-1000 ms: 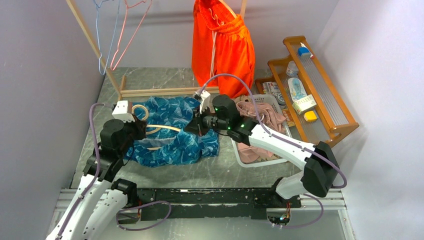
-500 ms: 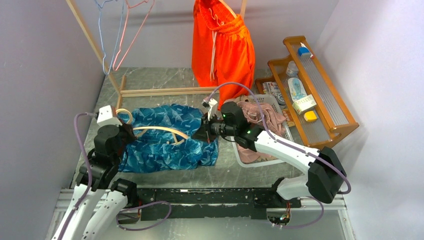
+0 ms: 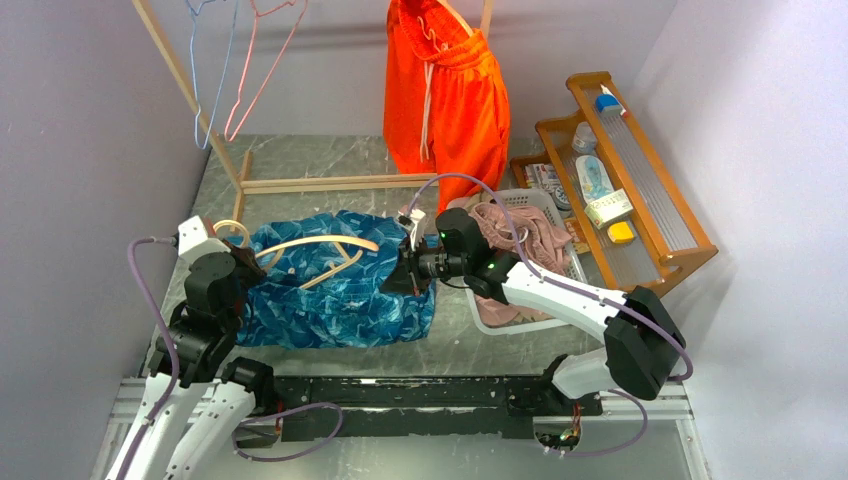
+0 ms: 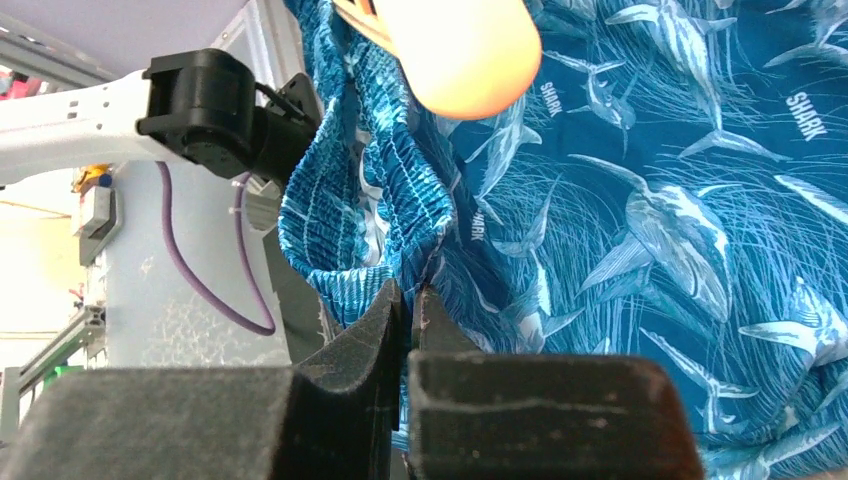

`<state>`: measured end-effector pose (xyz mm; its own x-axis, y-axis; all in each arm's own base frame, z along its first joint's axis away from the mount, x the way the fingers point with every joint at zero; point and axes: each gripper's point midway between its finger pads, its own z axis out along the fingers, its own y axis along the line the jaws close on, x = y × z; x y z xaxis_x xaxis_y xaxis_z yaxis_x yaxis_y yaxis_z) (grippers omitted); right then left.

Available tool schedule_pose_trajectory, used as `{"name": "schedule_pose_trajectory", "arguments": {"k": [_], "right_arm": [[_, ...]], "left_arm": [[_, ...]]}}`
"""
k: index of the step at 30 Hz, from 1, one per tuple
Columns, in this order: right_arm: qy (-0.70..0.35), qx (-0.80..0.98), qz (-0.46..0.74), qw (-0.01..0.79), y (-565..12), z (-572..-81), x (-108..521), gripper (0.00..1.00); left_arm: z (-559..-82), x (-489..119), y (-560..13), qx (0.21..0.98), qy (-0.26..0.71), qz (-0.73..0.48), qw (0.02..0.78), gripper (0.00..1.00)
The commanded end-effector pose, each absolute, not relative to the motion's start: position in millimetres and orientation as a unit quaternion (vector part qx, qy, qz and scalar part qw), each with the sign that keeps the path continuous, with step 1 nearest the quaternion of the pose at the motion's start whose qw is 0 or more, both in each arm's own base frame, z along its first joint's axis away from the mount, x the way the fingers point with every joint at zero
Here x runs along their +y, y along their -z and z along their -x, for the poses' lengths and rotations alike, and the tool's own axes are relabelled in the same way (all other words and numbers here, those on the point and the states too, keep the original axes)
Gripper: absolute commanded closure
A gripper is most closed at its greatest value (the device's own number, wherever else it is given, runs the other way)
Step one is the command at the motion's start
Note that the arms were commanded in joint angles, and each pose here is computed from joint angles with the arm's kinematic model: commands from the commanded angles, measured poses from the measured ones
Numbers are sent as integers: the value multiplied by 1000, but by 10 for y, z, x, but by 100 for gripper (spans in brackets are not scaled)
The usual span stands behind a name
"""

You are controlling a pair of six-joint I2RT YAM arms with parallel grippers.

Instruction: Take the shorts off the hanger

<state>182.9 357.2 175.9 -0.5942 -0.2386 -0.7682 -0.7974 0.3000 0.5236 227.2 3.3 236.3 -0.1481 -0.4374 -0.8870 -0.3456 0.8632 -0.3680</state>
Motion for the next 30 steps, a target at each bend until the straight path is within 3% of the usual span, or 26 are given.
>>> {"name": "schedule_pose_trajectory", "arguments": {"k": [1, 3, 5, 7, 9, 10, 15, 21, 30], "right_arm": [[-493, 745, 353, 280, -1722, -1760, 3567, 96], [-469, 760, 335, 300, -1734, -1892, 3543, 84], [-421, 783, 286, 357, -1869, -2157, 3437, 64], [-419, 742, 314, 419, -2120, -2165, 3364, 53], [-410, 711, 326, 469, -2257, -2174, 3271, 37], [-392, 698, 340, 493, -2306, -2195, 3206, 34], [-343, 711, 340, 511, -2386, -2311, 3071, 26], [-449, 668, 427, 412, -2540, -1933, 3465, 26], [-514, 664, 445, 310, -2440, -1819, 3795, 35]], "left_arm": [[-2292, 76, -2559, 729, 46, 270, 628, 93], [-2338, -32, -2573, 734, 63, 238, 633, 93], [-2380, -149, -2586, 742, 80, 204, 634, 93], [-2406, -212, -2559, 751, 85, 188, 627, 93], [-2434, -256, -2527, 758, 88, 177, 621, 93], [-2452, -280, -2515, 760, 90, 172, 620, 93], [-2523, -467, -2545, 761, 121, 128, 624, 93], [-2572, -739, -2589, 762, 169, 68, 621, 93], [-2594, -840, -2536, 770, 186, 54, 608, 93]]}}
